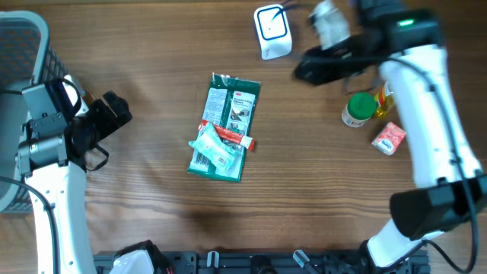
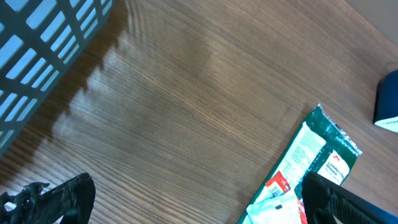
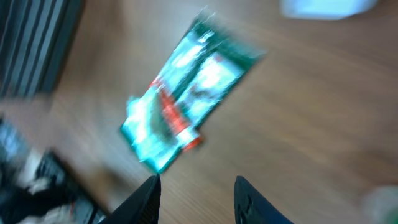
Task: Scan the item barcode
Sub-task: 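Move the right gripper to the pile and grasp the wipes packet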
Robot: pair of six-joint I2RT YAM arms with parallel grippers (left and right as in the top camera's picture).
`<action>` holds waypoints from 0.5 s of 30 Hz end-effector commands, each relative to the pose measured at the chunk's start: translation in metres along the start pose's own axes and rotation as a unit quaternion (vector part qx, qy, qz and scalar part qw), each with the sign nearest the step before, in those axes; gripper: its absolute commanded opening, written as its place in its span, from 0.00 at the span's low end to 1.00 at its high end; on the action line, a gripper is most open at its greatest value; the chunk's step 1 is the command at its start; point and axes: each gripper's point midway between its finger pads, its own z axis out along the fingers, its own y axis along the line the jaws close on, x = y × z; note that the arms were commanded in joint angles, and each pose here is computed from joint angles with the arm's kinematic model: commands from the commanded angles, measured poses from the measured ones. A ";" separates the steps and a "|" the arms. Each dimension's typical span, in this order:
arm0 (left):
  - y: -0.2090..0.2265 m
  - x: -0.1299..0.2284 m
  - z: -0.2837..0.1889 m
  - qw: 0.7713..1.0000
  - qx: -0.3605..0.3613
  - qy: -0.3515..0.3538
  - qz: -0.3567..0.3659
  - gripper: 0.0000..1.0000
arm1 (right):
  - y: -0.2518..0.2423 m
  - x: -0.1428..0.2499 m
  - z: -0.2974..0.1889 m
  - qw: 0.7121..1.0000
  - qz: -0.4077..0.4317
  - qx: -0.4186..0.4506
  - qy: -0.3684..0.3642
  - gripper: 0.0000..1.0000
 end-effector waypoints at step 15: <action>-0.003 0.000 0.000 1.000 0.007 0.001 0.012 1.00 | 0.103 0.097 0.239 0.977 -0.211 0.014 0.011 0.57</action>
